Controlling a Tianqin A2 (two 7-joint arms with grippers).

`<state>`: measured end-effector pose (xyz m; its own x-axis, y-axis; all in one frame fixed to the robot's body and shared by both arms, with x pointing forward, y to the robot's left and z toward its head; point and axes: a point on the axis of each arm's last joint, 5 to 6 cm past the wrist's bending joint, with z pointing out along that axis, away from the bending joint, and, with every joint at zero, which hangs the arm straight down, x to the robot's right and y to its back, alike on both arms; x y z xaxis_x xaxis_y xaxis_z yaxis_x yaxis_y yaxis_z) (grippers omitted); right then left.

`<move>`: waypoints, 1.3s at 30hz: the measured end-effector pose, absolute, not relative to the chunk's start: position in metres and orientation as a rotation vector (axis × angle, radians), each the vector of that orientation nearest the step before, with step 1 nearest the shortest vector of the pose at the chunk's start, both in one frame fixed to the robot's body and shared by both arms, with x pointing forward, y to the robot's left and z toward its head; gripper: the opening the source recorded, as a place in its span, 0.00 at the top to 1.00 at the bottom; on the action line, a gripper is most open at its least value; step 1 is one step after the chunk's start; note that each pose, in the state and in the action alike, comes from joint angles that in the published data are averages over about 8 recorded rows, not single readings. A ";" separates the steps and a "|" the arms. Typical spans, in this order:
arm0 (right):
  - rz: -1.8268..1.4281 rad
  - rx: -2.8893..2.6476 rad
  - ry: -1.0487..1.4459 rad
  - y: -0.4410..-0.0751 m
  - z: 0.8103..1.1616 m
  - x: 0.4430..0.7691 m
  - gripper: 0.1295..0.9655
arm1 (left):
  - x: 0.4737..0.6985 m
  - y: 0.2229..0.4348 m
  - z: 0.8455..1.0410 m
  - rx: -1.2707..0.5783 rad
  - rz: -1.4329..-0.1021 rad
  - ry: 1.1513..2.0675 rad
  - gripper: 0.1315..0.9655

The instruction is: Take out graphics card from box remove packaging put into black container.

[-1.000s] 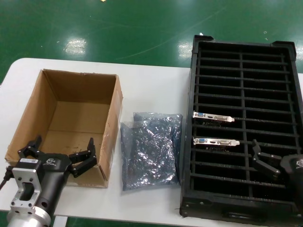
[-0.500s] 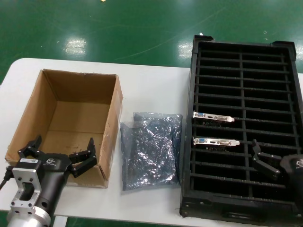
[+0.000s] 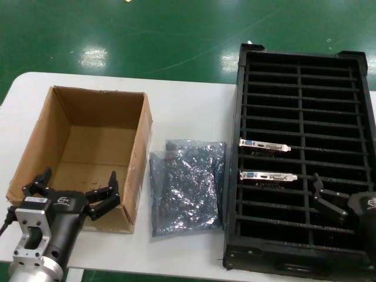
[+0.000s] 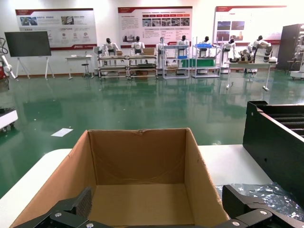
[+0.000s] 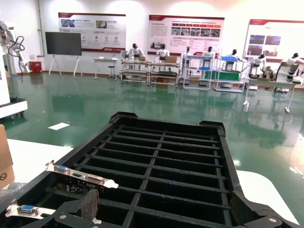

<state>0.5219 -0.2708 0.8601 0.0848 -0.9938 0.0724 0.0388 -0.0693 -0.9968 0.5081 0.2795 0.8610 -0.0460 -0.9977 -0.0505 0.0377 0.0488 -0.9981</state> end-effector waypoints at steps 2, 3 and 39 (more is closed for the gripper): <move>-1.213 -1.274 1.085 -0.271 0.860 0.522 0.00 | 0.508 0.280 0.861 -1.123 -1.224 1.239 0.00; -1.213 -1.274 1.085 -0.271 0.860 0.522 0.00 | 0.508 0.280 0.861 -1.123 -1.224 1.239 0.00; -1.213 -1.274 1.085 -0.271 0.860 0.522 0.00 | 0.508 0.280 0.861 -1.123 -1.224 1.239 0.00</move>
<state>0.5219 -0.2708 0.8601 0.0848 -0.9938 0.0723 0.0388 -0.0692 -0.9968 0.5081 0.2795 0.8610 -0.0460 -0.9977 -0.0505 0.0377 0.0488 -0.9981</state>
